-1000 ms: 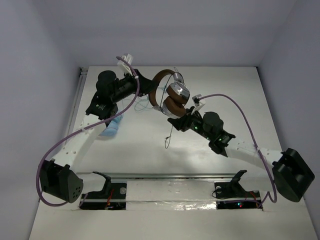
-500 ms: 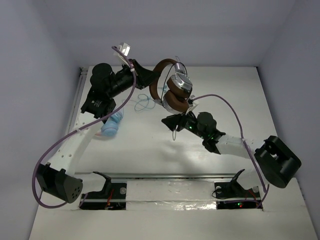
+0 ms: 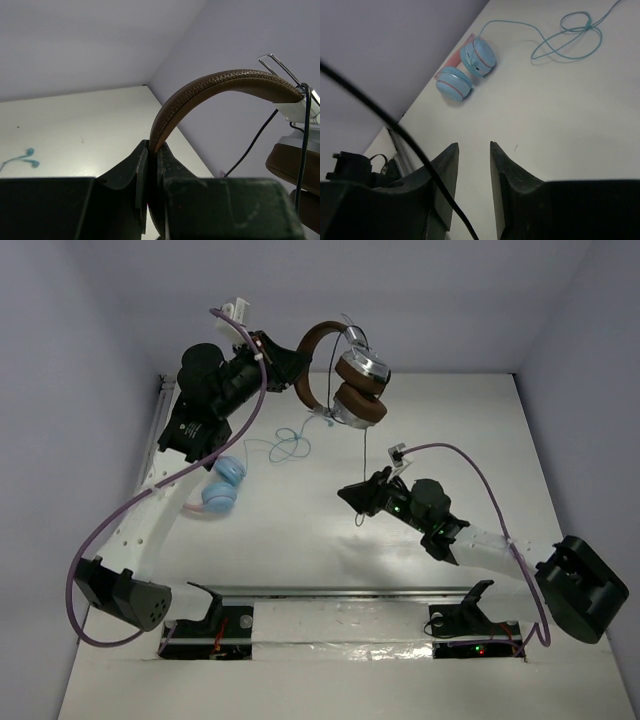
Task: Wrap the headphones
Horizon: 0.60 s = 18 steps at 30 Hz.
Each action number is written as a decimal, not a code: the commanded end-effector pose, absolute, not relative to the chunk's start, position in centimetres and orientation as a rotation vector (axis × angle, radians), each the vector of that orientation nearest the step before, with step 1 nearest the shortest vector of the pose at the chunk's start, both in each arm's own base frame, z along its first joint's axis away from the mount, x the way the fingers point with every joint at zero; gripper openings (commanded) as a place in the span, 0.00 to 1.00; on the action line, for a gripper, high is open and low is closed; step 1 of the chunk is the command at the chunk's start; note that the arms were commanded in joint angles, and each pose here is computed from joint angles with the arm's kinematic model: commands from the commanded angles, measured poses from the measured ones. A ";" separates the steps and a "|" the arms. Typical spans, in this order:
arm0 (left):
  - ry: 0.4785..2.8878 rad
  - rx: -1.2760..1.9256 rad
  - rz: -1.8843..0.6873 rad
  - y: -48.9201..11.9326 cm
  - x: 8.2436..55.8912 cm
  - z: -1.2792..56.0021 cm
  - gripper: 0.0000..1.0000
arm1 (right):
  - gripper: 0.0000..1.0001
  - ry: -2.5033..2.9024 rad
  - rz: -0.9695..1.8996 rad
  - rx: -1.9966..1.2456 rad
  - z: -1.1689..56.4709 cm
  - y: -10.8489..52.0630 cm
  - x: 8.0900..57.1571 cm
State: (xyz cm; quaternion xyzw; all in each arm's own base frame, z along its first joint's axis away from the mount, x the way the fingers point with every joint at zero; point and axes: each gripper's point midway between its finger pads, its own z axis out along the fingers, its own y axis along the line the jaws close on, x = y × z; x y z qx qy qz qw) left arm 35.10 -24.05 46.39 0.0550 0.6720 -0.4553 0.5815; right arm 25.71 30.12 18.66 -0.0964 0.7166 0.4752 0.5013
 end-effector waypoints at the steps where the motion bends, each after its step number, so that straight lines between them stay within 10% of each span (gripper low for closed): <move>1: 1.449 0.031 -1.030 -23.1 36.9 50.1 0.00 | 0.38 1.729 1.219 -0.241 19.3 29.8 24.1; 4: 1.450 0.005 -1.042 -23.5 38.2 49.8 0.00 | 0.43 1.747 1.270 -0.270 18.9 29.9 22.8; 6: 1.457 -0.010 -1.041 -23.7 39.0 49.2 0.00 | 0.19 1.757 1.299 -0.295 18.9 30.2 21.9; 18: 1.529 -0.212 -0.752 -20.4 43.6 43.9 0.00 | 0.00 1.880 1.291 -0.424 18.8 31.9 18.5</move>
